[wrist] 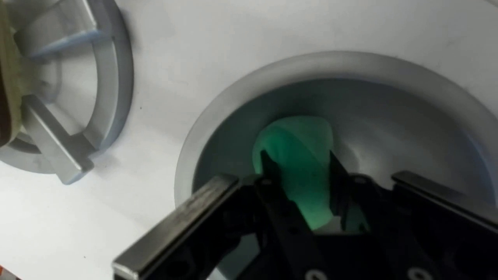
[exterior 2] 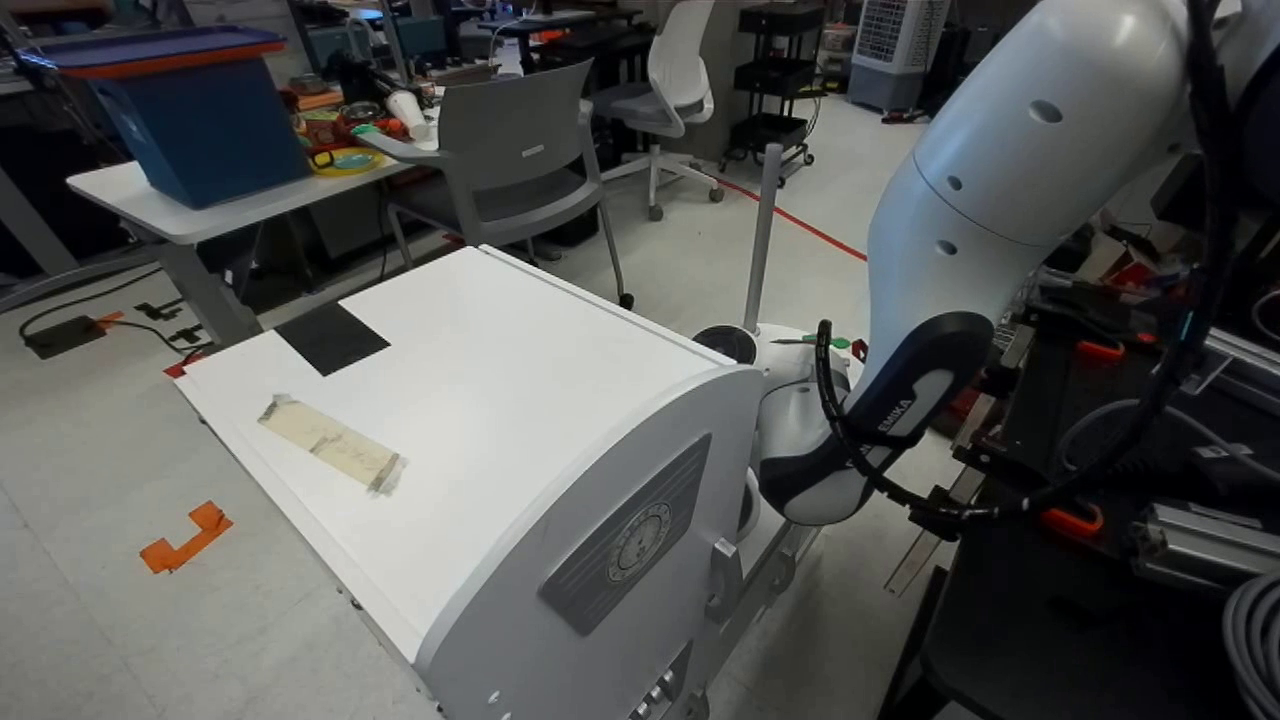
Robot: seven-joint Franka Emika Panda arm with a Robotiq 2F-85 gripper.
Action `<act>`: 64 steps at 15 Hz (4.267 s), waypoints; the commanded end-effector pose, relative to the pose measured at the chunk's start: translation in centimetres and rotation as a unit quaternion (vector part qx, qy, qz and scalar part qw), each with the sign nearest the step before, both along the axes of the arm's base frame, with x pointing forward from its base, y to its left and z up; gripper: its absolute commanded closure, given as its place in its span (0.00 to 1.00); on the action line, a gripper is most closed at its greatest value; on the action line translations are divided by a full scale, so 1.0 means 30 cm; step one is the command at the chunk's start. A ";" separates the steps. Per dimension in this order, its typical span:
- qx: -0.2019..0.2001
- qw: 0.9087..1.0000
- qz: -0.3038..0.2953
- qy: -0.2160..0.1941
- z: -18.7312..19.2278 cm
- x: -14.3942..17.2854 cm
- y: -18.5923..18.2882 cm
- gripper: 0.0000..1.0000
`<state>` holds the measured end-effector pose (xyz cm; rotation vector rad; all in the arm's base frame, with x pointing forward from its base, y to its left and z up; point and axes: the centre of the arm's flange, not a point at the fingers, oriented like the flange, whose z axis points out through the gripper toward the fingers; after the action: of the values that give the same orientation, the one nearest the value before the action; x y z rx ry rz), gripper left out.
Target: Remove the green plushy from the sink and put it on the counter
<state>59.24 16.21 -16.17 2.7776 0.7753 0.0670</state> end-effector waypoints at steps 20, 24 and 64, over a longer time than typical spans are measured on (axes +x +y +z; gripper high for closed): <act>0.057 0.947 -0.281 0.143 0.666 -0.032 -0.517 0.96; 0.075 0.909 -0.379 0.155 0.726 0.076 -0.700 0.96; -0.060 0.888 -0.412 0.197 0.352 0.247 -0.770 0.00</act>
<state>66.64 -6.88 -5.55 2.7762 -0.3764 -0.6893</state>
